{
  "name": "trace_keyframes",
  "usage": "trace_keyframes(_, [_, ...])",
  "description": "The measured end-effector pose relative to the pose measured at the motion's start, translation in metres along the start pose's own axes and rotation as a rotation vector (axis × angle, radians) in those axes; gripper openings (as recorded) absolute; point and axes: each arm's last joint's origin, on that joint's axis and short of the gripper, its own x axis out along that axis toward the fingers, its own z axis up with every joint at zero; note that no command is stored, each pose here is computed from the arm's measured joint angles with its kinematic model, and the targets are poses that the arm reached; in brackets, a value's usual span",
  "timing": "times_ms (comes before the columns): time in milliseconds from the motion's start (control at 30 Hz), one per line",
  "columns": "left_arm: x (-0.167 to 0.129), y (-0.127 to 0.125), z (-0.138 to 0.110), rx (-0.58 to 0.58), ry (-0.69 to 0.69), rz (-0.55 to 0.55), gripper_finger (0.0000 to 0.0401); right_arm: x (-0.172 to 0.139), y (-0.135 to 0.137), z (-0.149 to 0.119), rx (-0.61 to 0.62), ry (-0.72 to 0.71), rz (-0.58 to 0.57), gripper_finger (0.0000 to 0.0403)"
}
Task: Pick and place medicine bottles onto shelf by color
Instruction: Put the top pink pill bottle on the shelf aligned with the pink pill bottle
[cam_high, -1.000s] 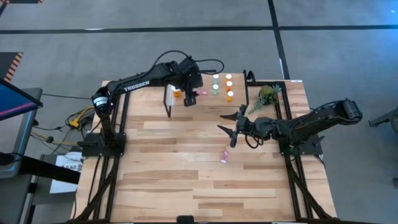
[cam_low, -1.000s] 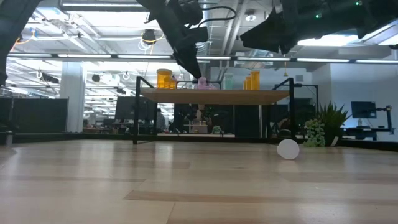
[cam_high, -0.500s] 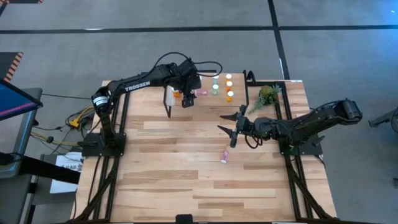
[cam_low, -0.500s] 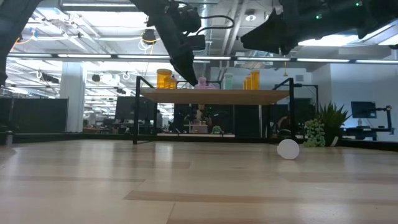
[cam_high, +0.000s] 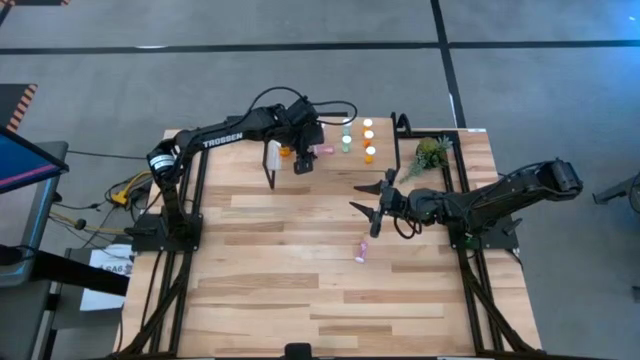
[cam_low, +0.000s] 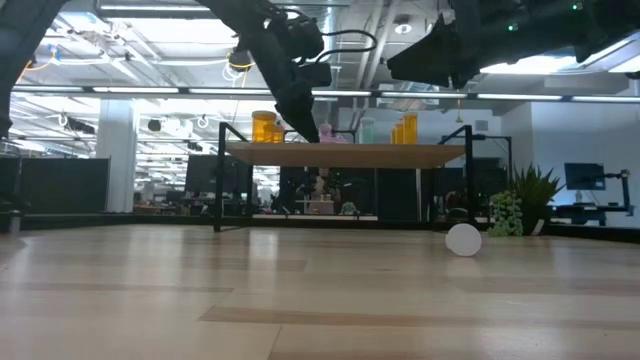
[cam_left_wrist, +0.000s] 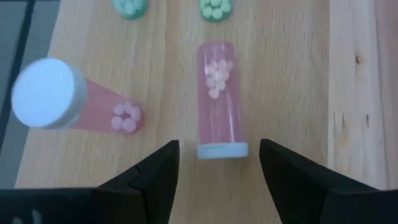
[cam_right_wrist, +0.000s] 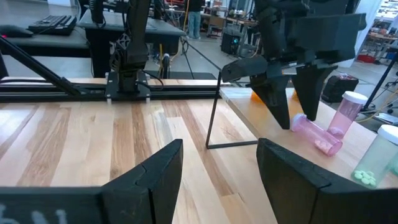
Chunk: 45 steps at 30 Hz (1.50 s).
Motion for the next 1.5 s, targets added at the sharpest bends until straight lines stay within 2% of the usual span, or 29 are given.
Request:
trace_keyframes(367, [0.0, 0.0, 0.001, 0.005, -0.022, -0.019, 0.0205, 0.0, 0.0, 0.0, -0.001, 0.002, 0.0, 0.0228])
trace_keyframes(700, [0.0, -0.001, 0.0, 0.0, -0.011, -0.023, 0.0131, 0.0, 0.0, 0.0, 0.0, 0.001, 0.0, 0.0228])
trace_keyframes(867, [0.0, -0.001, 0.0, -0.001, -0.011, -0.023, 0.011, 0.0, 0.0, 0.0, 0.0, 0.001, 0.0, 0.0228])
trace_keyframes(1233, [-0.012, -0.002, 0.005, -0.003, 0.017, -0.037, 0.0104, 0.0, 0.0, 0.0, -0.001, 0.002, -0.001, 0.0228])
trace_keyframes(1500, [-0.035, -0.021, 0.016, 0.019, 0.093, -0.1, 0.0104, 0.0, 0.0, 0.0, -0.001, 0.001, -0.002, 0.0228])
